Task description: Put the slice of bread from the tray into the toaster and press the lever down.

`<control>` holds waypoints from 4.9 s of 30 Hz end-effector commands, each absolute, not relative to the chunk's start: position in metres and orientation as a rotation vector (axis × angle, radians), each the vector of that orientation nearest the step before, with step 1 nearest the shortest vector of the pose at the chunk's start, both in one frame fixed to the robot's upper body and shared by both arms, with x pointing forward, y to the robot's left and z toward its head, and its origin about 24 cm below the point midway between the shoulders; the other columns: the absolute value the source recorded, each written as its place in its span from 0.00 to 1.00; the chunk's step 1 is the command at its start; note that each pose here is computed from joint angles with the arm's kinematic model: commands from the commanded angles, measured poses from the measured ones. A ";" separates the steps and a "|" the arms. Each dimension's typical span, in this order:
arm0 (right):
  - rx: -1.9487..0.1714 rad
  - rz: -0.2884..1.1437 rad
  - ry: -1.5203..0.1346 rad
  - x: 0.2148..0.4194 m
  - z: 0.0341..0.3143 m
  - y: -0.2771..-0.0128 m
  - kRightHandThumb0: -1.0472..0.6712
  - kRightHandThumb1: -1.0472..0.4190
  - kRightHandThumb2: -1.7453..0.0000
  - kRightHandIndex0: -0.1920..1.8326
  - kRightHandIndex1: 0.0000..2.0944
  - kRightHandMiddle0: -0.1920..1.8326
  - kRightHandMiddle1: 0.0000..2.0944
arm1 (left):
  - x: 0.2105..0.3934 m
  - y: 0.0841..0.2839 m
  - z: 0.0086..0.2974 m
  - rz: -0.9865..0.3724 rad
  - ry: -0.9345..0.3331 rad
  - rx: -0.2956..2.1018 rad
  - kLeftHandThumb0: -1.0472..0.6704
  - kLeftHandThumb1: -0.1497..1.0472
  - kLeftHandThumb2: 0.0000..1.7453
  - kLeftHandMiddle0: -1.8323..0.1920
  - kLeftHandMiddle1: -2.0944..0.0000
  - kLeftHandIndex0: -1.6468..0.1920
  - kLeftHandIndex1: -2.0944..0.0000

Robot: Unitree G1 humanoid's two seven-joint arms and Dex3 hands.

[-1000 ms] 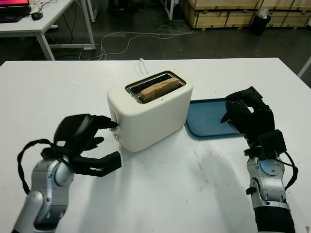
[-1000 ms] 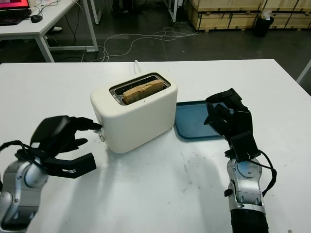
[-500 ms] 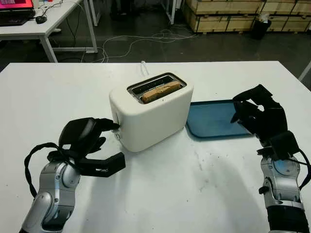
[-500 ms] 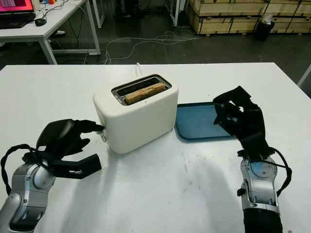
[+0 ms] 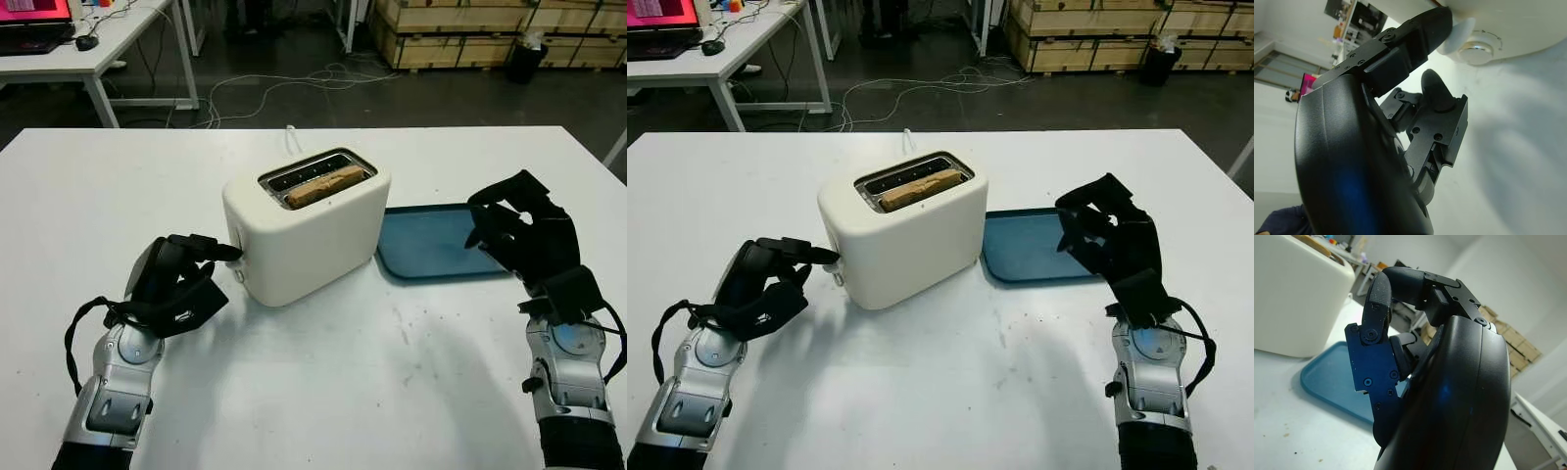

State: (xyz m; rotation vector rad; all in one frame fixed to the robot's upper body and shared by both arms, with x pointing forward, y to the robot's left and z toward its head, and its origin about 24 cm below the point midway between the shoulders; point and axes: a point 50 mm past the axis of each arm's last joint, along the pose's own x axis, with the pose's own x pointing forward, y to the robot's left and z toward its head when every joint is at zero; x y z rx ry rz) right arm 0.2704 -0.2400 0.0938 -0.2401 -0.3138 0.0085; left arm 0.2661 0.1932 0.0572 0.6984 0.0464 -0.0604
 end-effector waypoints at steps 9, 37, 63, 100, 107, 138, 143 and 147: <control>-0.248 0.020 -0.321 0.269 0.096 -0.238 0.46 0.09 0.76 0.51 0.83 0.37 0.77 | 0.247 0.147 -0.005 -0.342 0.274 0.684 0.69 0.80 0.57 0.44 0.17 0.27 0.97; -0.218 0.037 -0.311 0.269 0.095 -0.232 0.48 0.09 0.76 0.51 0.83 0.38 0.76 | 0.262 0.137 0.042 -0.266 0.079 0.842 0.72 0.79 0.47 0.49 0.18 0.31 0.69; -0.203 0.079 -0.309 0.270 0.091 -0.222 0.48 0.09 0.74 0.51 0.83 0.35 0.83 | 0.248 0.167 0.161 0.106 -0.410 0.919 0.67 0.65 0.48 0.39 0.17 0.41 0.41; -0.120 -0.001 -0.284 0.303 0.084 -0.222 0.47 0.09 0.75 0.49 0.82 0.43 0.67 | 0.258 0.162 0.118 0.219 -0.336 0.547 0.63 0.88 0.44 0.44 0.17 0.58 0.17; -0.227 0.042 -0.252 0.303 0.093 -0.232 0.48 0.09 0.75 0.47 0.83 0.41 0.68 | 0.257 0.175 0.129 0.160 -0.305 0.651 0.65 0.86 0.42 0.39 0.17 0.53 0.17; -0.419 0.181 -0.261 0.323 0.120 -0.256 0.52 0.09 0.75 0.48 0.83 0.35 0.79 | 0.268 0.221 0.160 0.086 -0.231 0.880 0.69 0.58 0.59 0.42 0.17 0.51 0.17; -0.433 0.179 -0.255 0.323 0.120 -0.256 0.52 0.09 0.75 0.48 0.83 0.34 0.80 | 0.269 0.224 0.158 0.088 -0.207 0.904 0.69 0.59 0.58 0.41 0.17 0.51 0.17; -0.428 0.184 -0.258 0.323 0.119 -0.256 0.52 0.09 0.75 0.48 0.83 0.33 0.80 | 0.269 0.226 0.157 0.089 -0.199 0.908 0.68 0.59 0.57 0.42 0.17 0.51 0.17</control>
